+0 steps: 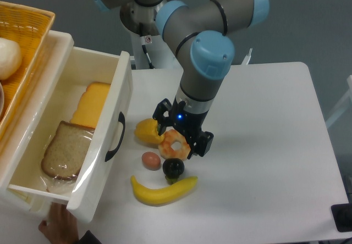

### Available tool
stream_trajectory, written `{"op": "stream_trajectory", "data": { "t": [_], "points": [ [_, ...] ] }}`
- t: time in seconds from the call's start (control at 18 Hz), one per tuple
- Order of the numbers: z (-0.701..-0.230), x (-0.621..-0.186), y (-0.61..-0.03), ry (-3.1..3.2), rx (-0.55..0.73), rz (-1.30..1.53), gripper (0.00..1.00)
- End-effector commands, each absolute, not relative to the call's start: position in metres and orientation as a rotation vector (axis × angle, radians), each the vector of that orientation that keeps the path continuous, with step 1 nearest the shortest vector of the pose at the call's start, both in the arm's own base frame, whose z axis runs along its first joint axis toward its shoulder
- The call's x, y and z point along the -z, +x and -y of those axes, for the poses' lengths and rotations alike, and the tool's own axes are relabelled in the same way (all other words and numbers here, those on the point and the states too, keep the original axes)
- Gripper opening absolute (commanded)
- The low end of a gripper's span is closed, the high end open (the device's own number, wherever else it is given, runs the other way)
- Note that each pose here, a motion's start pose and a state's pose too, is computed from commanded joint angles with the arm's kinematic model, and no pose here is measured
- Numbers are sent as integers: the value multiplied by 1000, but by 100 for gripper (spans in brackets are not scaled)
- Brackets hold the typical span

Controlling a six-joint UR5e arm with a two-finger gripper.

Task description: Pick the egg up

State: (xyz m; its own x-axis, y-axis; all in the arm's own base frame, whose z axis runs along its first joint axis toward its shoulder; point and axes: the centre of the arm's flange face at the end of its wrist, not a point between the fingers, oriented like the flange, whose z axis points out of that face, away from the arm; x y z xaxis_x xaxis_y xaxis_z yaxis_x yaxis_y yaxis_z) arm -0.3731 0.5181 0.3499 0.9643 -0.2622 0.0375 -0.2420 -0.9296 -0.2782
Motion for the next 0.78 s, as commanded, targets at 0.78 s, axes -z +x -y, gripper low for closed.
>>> {"op": "stream_trajectory", "data": {
  "t": [0.78],
  "points": [
    [-556, -269, -334, -2882, 151, -947, 100]
  ]
}}
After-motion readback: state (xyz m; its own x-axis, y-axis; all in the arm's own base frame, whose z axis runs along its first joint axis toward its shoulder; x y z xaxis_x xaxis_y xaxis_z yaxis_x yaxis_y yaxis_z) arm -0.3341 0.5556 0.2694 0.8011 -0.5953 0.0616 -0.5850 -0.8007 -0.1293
